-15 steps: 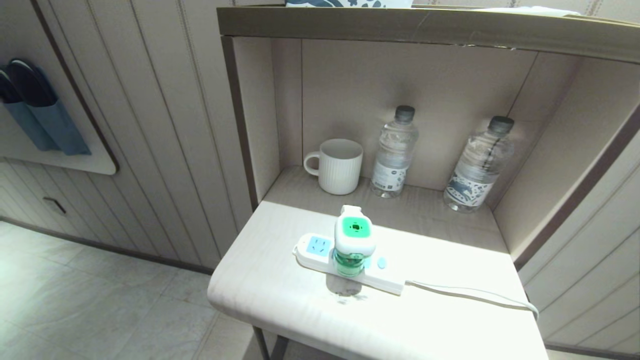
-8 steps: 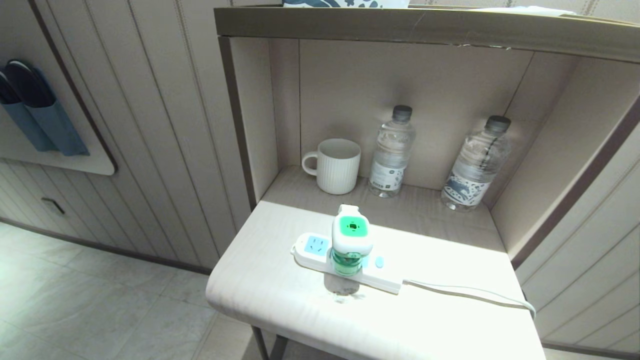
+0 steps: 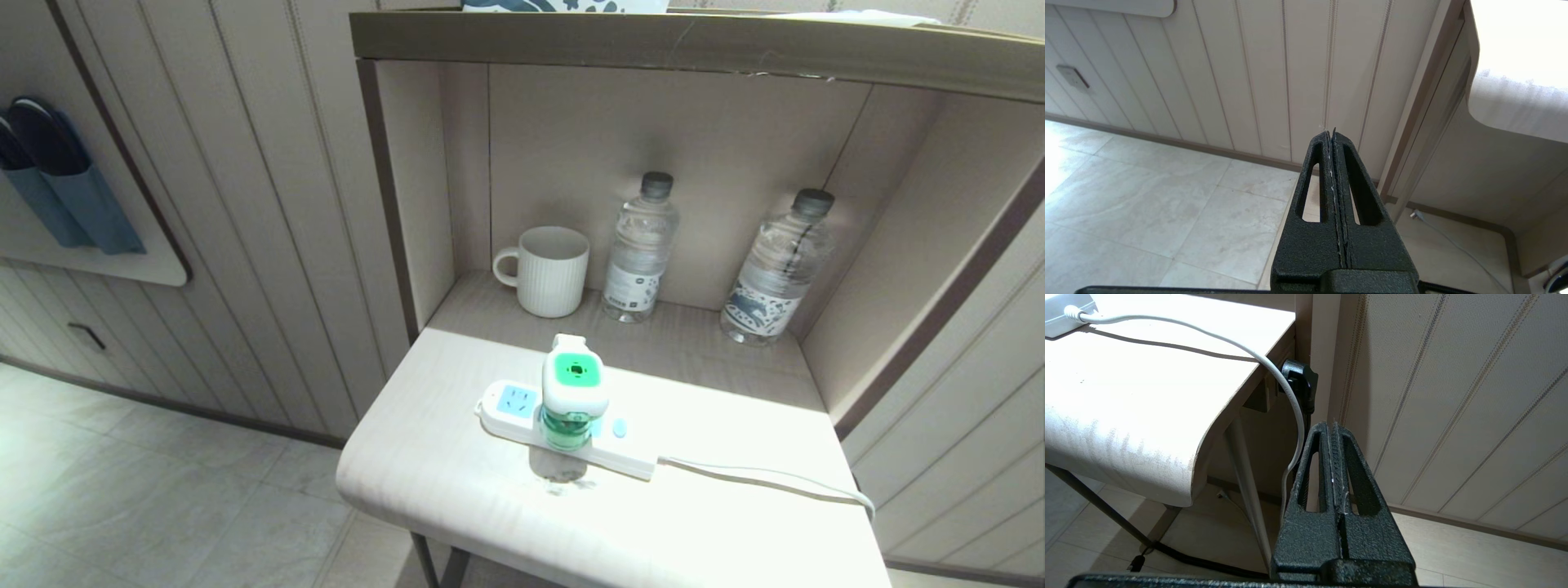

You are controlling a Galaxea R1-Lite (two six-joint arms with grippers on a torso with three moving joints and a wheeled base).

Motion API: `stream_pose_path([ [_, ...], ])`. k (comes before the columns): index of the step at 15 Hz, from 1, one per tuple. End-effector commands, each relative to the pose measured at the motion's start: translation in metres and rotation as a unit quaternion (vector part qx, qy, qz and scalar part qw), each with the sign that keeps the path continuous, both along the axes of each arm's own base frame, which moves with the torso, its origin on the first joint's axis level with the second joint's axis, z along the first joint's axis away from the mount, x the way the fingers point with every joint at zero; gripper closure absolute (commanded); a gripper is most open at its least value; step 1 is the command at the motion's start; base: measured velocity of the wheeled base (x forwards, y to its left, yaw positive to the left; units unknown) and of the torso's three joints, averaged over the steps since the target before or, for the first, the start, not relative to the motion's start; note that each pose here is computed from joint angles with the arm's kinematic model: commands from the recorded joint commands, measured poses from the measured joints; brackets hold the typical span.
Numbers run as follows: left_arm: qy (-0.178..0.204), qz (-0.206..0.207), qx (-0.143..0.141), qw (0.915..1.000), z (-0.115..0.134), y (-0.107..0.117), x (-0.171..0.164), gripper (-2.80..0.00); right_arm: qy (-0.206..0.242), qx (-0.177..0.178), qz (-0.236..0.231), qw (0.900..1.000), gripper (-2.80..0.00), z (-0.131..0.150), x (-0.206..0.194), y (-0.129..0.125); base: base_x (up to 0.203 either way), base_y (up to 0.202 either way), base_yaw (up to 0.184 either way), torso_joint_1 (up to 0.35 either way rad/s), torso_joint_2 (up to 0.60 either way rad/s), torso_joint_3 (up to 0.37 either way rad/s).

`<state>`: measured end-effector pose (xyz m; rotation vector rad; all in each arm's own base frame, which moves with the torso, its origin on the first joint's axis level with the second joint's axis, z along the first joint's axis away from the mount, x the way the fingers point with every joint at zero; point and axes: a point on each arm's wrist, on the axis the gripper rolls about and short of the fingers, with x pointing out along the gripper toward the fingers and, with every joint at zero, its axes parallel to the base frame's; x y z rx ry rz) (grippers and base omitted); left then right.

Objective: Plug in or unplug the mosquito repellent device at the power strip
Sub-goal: Pick up the mosquito repellent liquid

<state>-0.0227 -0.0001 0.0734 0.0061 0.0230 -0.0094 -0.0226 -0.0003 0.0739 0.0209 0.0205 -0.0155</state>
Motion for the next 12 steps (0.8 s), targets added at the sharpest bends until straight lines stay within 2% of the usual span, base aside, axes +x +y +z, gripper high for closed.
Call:
stream_pose_path([
  [1, 0.001, 0.0, 0.001, 1.0, 0.0, 0.0, 0.0001, 0.0, 0.001, 0.0, 0.0, 1.0, 0.0, -0.0002, 0.0002, 0.0, 0.0, 0.0, 0.0, 0.0, 0.0, 0.0],
  [7, 0.0, 0.0, 0.002, 1.0, 0.0001, 0.0, 0.0001, 0.0, 0.001, 0.0, 0.0, 1.0, 0.0, -0.0001, 0.0001, 0.0, 0.001, 0.012, 0.001, 0.0, 0.0, 0.001],
  [12, 0.0, 0.0, 0.002, 1.0, 0.0001, 0.0, 0.0001, 0.0, 0.0, 0.0, 0.0, 1.0, 0.0, 0.0002, 0.0001, 0.0, 0.001, 0.186, -0.003, 0.001, 0.0, 0.002],
])
